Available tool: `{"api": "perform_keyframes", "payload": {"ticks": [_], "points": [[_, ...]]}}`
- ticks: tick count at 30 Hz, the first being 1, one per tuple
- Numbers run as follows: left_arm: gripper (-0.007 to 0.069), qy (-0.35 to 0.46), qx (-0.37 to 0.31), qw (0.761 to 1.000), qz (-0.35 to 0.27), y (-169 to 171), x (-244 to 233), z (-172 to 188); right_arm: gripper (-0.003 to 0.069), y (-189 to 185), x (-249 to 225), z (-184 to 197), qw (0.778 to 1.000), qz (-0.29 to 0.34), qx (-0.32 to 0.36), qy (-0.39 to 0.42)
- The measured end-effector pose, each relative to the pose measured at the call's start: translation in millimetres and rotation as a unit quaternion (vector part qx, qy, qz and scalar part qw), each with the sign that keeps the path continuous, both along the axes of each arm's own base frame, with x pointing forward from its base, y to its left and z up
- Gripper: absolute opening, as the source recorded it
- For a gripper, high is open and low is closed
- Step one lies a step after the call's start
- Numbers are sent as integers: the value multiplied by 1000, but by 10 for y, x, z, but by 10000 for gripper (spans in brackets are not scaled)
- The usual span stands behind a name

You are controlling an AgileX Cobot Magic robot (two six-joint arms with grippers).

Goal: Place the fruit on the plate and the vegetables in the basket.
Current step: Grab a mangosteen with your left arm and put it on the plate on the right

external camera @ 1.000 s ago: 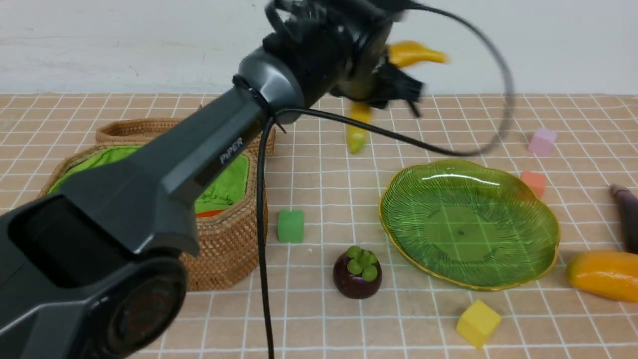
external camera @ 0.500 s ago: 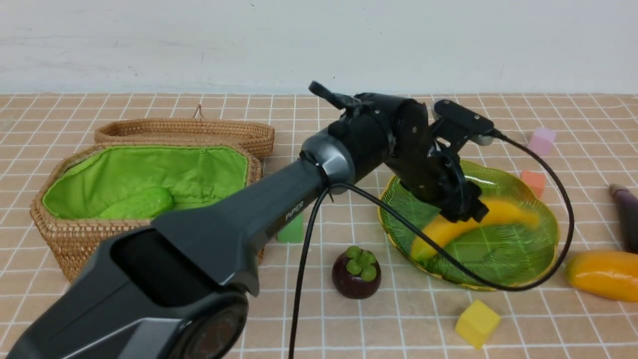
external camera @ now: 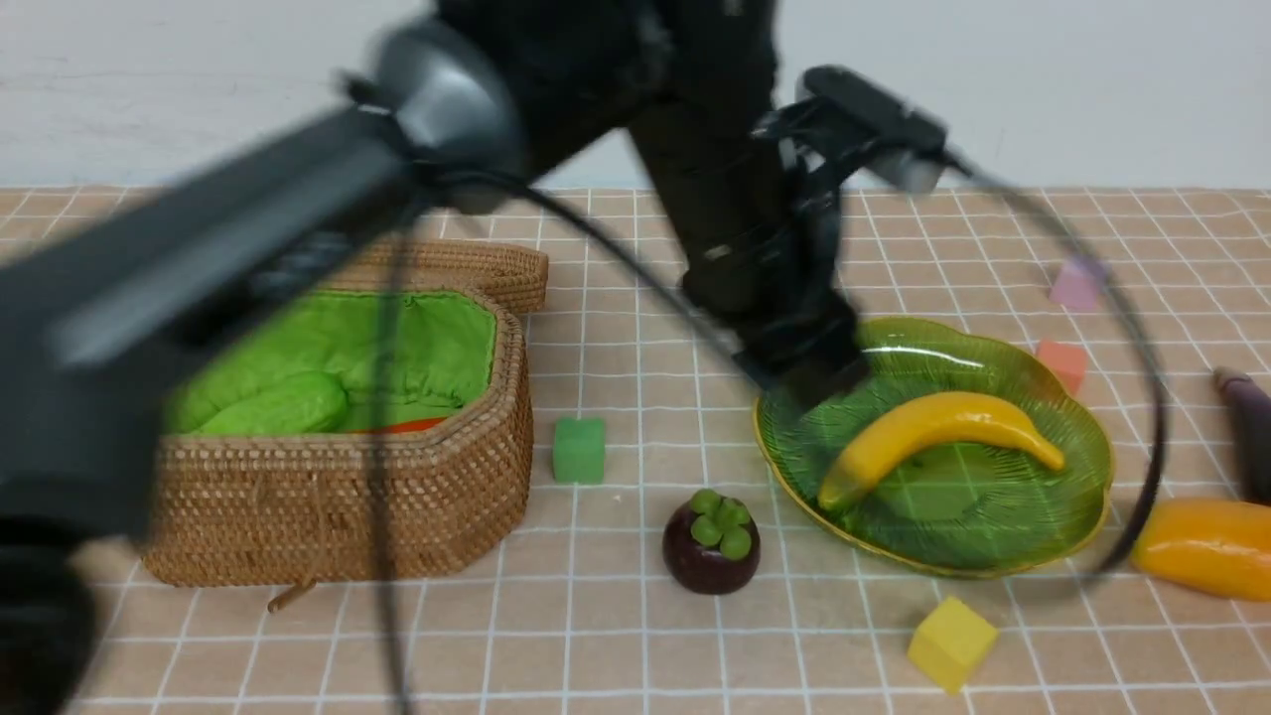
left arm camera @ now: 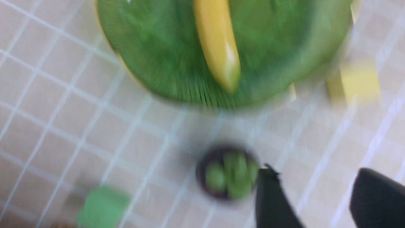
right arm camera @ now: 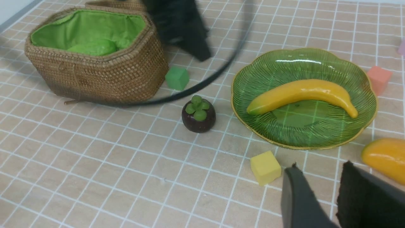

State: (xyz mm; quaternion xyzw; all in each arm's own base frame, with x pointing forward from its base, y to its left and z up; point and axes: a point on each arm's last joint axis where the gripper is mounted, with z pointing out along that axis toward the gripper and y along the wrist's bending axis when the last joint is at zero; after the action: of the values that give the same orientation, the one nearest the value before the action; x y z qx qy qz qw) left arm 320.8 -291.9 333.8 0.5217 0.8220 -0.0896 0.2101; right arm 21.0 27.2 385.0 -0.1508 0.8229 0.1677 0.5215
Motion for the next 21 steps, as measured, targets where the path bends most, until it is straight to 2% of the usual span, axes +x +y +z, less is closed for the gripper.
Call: {"api": "perform_keyframes", "payload": {"ticks": [2,6,8,10,15,17,18,21], "points": [[333,9,25,999,-19,56,-53,-136,222,1,-1,0,1000,0,0,0],[465,17,58,998,-28,91,-51,-643,225,2,-4,-4,1000,1,0,3],[589,-5,69,997,-28,78,21,-916,225,7,-10,-11,1000,5,1,8],[648,-22,66,997,-23,47,91,-1064,225,9,-13,-16,1000,7,-1,10],[662,-41,57,997,-22,-35,206,-1314,225,15,-18,-19,1000,10,0,13],[642,-36,65,997,-23,-42,220,-1397,225,17,-20,-22,1000,11,1,15],[606,-27,83,996,-27,-37,232,-1511,225,18,-22,-24,1000,12,1,17],[567,-24,101,994,-22,-13,240,-1547,225,18,-26,-31,1000,15,-6,18]]}}
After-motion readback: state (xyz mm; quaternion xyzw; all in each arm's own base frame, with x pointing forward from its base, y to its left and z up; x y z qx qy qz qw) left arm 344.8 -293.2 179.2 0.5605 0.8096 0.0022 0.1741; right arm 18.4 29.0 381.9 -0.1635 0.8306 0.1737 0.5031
